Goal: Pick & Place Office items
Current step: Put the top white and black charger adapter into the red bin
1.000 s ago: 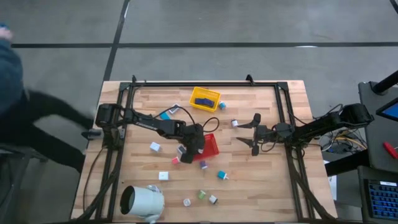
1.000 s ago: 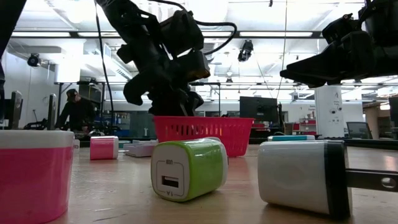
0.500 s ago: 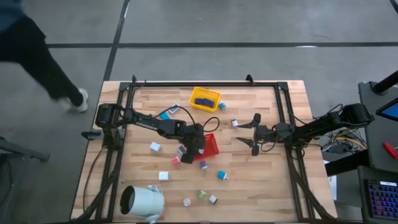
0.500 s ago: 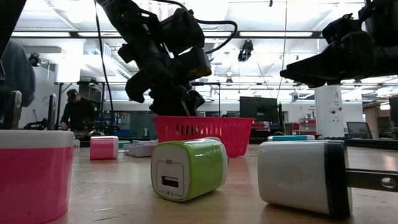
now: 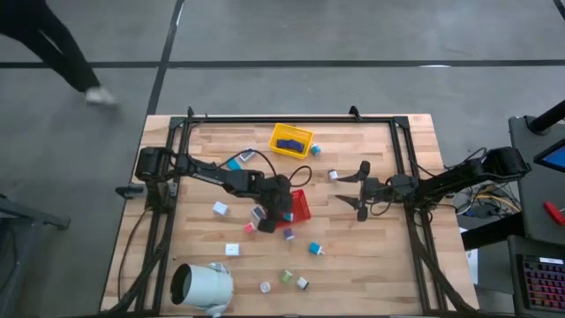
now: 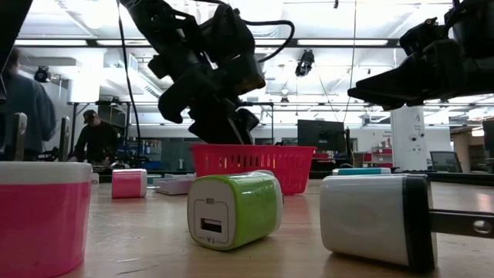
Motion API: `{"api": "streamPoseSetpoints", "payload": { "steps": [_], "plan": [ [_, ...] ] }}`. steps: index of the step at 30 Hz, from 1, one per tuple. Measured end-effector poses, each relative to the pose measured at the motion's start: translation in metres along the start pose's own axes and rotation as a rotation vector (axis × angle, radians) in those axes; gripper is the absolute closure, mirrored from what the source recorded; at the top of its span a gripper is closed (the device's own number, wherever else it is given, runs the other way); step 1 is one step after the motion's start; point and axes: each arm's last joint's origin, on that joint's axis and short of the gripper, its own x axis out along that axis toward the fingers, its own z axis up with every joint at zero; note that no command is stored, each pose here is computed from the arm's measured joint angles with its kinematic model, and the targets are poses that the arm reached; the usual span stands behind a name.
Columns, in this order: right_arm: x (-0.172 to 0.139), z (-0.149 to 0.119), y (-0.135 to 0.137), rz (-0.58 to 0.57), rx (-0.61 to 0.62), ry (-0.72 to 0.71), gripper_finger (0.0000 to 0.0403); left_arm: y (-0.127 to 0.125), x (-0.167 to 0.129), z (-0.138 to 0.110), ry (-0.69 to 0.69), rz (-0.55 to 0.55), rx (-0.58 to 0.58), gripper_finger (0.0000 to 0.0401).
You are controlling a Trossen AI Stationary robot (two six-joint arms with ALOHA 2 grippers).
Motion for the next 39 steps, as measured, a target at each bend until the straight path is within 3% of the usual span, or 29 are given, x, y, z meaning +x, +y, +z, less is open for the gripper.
{"api": "streamPoseSetpoints", "payload": {
  "steps": [11, 17, 24, 30, 39],
  "plan": [
    [0.0, -0.001, 0.0, 0.003, 0.01, 0.007, 0.0149, -0.002, -0.012, 0.014, -0.121, 0.092, 0.05, 0.0215],
    [0.0, -0.004, 0.0, -0.013, 0.025, 0.038, 0.0149, -0.009, -0.031, 0.011, -0.284, 0.152, 0.083, 0.0215],
    [0.004, -0.006, -0.004, -0.121, 0.064, 0.113, 0.0149, -0.021, -0.059, -0.008, -0.488, 0.19, 0.082, 0.0215],
    [0.023, 0.008, -0.008, -0.168, 0.082, 0.236, 0.0149, -0.028, -0.076, -0.025, -0.592, 0.261, 0.067, 0.0215],
    [0.038, 0.024, -0.007, -0.218, 0.074, 0.263, 0.0149, -0.035, -0.09, -0.048, -0.758, 0.381, 0.055, 0.0215]
  ]
}}
